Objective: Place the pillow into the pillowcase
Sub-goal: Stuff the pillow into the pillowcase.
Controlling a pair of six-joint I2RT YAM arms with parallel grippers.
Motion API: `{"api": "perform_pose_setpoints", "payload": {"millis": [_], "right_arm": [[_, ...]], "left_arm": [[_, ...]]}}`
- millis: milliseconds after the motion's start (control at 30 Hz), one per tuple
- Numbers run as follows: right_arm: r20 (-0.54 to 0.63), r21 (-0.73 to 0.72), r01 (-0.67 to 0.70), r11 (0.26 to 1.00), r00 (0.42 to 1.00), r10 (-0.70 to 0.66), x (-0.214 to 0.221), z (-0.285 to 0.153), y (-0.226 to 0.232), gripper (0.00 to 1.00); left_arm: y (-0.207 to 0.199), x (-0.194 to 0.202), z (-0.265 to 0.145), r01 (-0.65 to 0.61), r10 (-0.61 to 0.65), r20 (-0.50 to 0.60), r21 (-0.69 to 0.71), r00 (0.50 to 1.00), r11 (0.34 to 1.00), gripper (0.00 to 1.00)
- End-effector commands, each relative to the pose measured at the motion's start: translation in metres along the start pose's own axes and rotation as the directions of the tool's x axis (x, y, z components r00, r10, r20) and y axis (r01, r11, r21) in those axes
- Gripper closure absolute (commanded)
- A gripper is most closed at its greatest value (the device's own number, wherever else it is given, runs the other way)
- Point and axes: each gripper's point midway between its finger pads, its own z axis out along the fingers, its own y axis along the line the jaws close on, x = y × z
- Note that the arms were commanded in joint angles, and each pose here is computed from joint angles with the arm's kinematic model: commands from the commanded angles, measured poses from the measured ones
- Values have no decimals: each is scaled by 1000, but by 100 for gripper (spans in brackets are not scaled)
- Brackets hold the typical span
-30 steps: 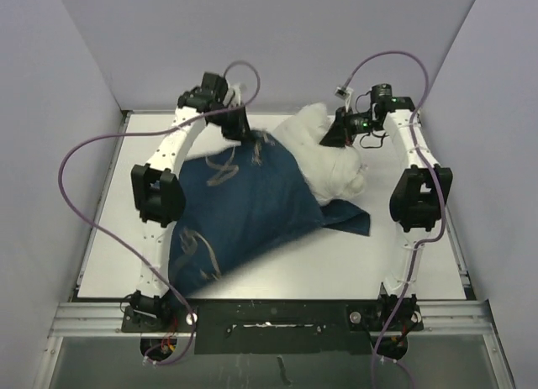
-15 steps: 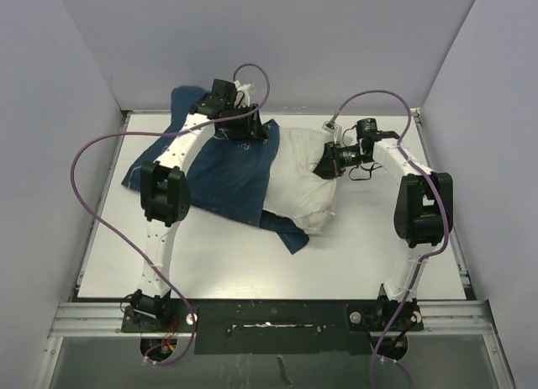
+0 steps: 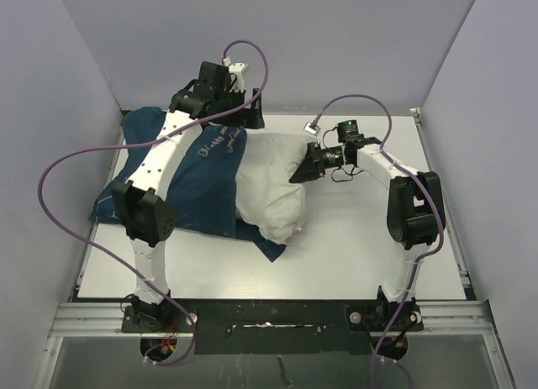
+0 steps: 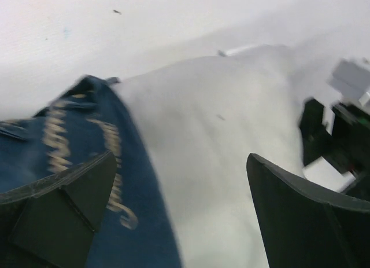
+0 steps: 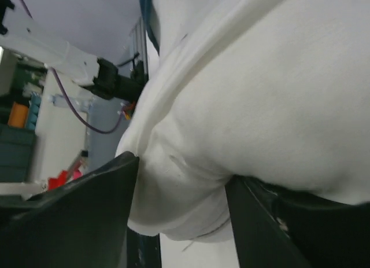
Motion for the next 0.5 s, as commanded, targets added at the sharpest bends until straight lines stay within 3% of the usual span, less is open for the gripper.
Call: {"api": "perform_pose_setpoints", "payload": {"millis": [0,100,200,267,367,400,467], "right_arm": [[100,-123,170,978,982,-158,-35,-47,49,27],[129,21,285,958,950,-285,-50,-94,40,13],[156,156,266,951,944,-290,-53,-144,16,10],[199,236,209,949,946,-257,-51,-174,-7,9],[246,304,121,945,948,-201,-38,-197,-32,7],[254,315,104,943,948,-190,-33,-199,-36,7],[259,322,89,943,949,-178,-24,-198,-41,7]], "left_arm": [[-75,-11,-75,-82,77,112,45,991,996,4],[-93,1,-80,-80,76,107,30,991,996,7],[-113,4,-75,-68,64,123,31,990,997,8],[-130,6,-65,-159,160,128,-18,979,987,7],[-143,16,-42,-304,325,74,-205,943,930,2],[-134,15,-35,-334,367,47,-318,929,887,2],[-129,21,-12,-401,437,-11,-419,899,815,2]]}}
